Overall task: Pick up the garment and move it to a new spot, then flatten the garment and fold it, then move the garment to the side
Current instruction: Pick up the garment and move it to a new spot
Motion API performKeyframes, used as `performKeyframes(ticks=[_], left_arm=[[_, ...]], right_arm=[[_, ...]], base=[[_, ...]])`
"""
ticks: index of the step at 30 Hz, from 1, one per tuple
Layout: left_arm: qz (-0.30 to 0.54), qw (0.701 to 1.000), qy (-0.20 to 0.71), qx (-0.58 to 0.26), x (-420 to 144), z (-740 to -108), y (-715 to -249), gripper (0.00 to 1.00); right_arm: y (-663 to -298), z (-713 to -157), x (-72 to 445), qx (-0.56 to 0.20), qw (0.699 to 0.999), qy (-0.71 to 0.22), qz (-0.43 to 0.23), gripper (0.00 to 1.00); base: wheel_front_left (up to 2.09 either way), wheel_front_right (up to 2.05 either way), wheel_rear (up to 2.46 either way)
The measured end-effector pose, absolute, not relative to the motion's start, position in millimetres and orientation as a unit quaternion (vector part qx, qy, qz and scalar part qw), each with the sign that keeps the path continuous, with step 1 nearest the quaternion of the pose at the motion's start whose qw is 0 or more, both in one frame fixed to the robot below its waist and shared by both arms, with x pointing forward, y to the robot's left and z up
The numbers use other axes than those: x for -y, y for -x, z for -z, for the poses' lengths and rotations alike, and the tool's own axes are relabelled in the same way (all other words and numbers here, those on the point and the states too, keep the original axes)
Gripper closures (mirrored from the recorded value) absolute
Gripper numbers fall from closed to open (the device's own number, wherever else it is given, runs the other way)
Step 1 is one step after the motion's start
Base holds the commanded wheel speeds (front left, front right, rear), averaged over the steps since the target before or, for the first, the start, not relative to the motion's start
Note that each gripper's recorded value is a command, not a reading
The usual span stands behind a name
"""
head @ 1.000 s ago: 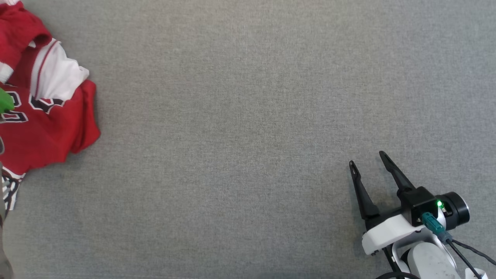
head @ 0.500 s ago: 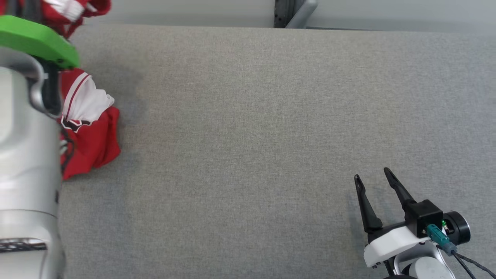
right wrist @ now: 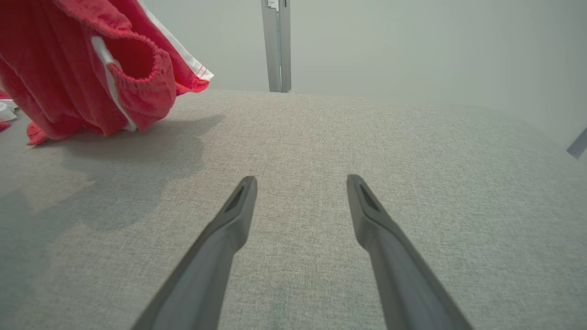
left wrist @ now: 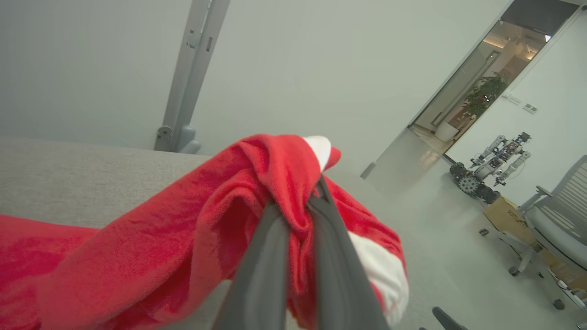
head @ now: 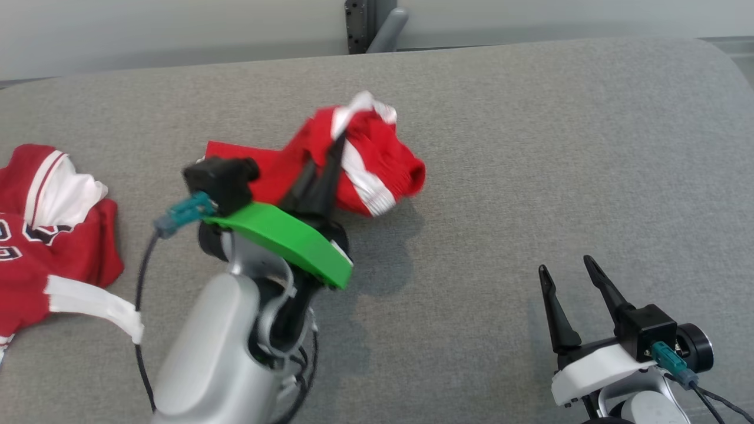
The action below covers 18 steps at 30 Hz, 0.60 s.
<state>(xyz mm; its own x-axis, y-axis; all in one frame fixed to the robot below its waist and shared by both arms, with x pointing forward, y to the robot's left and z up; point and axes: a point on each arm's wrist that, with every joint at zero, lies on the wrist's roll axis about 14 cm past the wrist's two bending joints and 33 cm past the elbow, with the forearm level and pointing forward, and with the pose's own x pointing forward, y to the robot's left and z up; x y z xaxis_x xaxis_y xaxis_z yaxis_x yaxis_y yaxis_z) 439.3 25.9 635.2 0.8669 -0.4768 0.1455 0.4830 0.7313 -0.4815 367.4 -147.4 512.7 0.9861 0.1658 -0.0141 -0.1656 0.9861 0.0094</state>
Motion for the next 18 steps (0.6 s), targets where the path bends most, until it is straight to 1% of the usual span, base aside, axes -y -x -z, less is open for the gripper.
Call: performKeyframes(ticks=[5,7,8,11,12,15,18], left_arm=[[0.353,0.891,0.273,-0.077,50.9,-605.8,-391.5,1.00],[0.370,0.884,0.268,-0.102,70.6,-594.1,-382.3,1.00],[0.369,0.886,0.250,-0.128,80.8,-572.8,-381.4,1.00],[0.359,0.893,0.218,-0.162,87.6,-538.1,-385.5,1.00],[0.359,0.893,0.218,-0.162,87.6,-538.1,-385.5,1.00],[0.350,0.896,0.189,-0.198,89.8,-501.4,-384.7,1.00],[0.346,0.896,0.175,-0.218,90.3,-478.1,-383.4,1.00]], right_arm=[[-364.5,-514.0,166.6,-0.006,0.999,-0.008,-0.053,0.00],[-362.4,-512.1,173.3,-0.010,0.999,-0.011,-0.043,0.00],[-361.6,-511.7,178.4,-0.011,0.999,-0.013,-0.035,0.00],[-358.7,-510.0,185.0,-0.014,1.000,-0.016,-0.023,0.00],[-358.7,-510.0,185.0,-0.014,1.000,-0.016,-0.023,0.00],[-353.7,-507.2,194.9,-0.020,1.000,-0.014,-0.008,0.00],[-349.2,-505.9,203.5,-0.023,1.000,-0.013,0.006,0.00]], base=[[0.00,0.00,0.00],[0.00,0.00,0.00],[0.00,0.00,0.00],[0.00,0.00,0.00],[0.00,0.00,0.00],[0.00,0.00,0.00],[0.00,0.00,0.00]])
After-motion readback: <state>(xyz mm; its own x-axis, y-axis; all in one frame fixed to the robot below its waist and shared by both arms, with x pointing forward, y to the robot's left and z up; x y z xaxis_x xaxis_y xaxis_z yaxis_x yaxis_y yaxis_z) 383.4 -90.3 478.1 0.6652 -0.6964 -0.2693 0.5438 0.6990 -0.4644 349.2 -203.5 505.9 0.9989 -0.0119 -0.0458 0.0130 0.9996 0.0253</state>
